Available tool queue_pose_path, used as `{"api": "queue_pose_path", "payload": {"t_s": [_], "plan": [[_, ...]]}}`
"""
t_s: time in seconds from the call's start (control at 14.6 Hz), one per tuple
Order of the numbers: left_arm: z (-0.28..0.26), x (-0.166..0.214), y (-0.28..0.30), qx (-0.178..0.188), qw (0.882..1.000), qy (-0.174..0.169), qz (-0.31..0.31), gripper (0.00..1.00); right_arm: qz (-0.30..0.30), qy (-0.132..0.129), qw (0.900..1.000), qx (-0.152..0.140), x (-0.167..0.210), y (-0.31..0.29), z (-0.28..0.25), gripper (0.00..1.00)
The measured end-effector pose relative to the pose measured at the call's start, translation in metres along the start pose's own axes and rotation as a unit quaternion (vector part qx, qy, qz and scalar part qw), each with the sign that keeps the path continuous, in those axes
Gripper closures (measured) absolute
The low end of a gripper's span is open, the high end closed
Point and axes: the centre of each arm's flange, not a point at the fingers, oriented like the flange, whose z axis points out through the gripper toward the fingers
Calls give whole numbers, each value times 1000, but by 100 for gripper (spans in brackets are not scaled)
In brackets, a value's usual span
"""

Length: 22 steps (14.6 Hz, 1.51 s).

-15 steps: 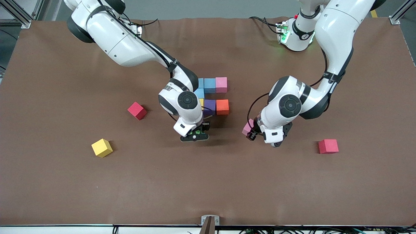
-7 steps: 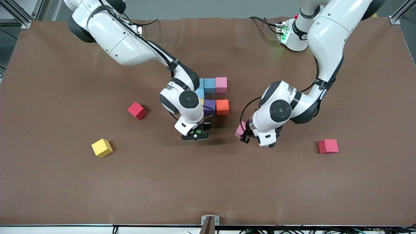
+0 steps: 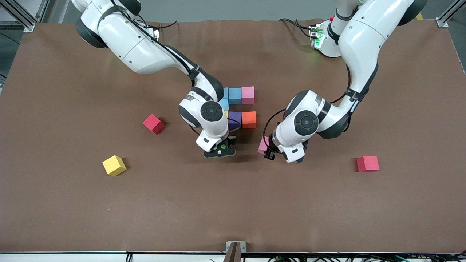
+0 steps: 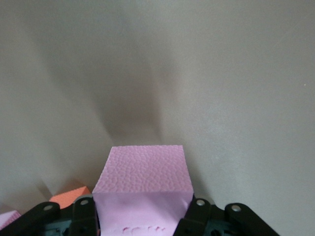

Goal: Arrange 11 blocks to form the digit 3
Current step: 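Lower the pink cube with the left gripper while the right gripper holds green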

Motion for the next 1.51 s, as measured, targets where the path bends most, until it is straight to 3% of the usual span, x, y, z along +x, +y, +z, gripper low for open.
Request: {"api": "queue_pose_path", "payload": {"t_s": [0.41,1.1,1.17,1.44,1.51], "plan": [[15,-25,2,-30,998,-17,-53,45,-3,1,1000,1,-1,-2,0,41],[22,-31,2,-30,998,-18,-61,45,-5,1,1000,1,-3,-4,0,41],[23,-30,2,-30,998,-18,-61,45,-5,1,1000,1,-3,-4,0,36],[27,-30,1,-27,998,-18,-62,45,-7,1,1000,1,-2,-4,-1,0],[27,-30,1,-27,998,-18,-62,45,-6,2,1000,1,-1,-4,-1,0]]}}
